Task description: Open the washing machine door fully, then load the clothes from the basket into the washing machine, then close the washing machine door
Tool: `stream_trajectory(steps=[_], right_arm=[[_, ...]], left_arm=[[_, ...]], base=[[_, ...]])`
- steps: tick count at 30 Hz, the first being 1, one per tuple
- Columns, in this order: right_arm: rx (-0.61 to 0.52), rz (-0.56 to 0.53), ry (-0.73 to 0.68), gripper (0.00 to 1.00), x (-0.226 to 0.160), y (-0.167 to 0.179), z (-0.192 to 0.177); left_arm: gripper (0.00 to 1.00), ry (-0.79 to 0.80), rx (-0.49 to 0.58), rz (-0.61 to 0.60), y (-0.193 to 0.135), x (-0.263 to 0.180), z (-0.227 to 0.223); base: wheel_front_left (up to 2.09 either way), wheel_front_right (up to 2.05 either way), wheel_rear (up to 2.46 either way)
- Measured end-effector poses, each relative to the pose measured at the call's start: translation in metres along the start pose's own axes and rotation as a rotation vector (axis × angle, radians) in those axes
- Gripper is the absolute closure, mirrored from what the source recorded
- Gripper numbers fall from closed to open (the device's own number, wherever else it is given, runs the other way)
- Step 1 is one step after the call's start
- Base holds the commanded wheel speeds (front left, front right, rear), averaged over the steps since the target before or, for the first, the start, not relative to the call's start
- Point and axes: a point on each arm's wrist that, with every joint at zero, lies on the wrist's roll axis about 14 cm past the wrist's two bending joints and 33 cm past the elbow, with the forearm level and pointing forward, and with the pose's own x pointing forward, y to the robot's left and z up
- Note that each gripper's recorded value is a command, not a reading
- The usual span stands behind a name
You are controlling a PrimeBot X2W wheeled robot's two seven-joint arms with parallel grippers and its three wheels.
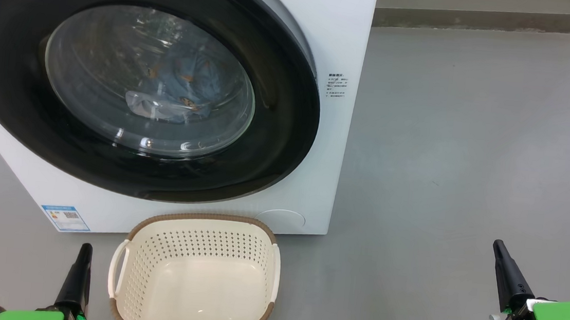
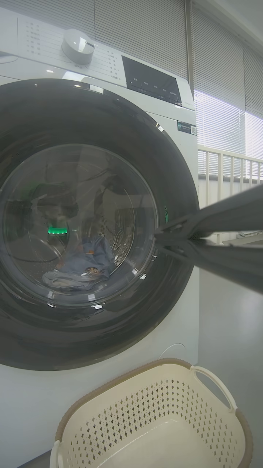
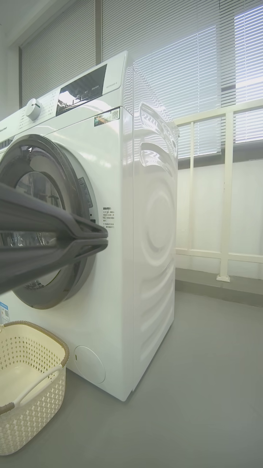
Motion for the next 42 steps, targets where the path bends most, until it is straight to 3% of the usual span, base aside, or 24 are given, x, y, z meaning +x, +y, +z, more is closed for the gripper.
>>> stream_trajectory(steps=[42], right_arm=[[0.002,0.000,0.001,1.00,0.0000,0.0001,-0.0003]], left_arm=[[1.00,0.000,0.000,0.000,0.0000,0.0000,0.0000]], base=[[0.00,0.00,0.00]])
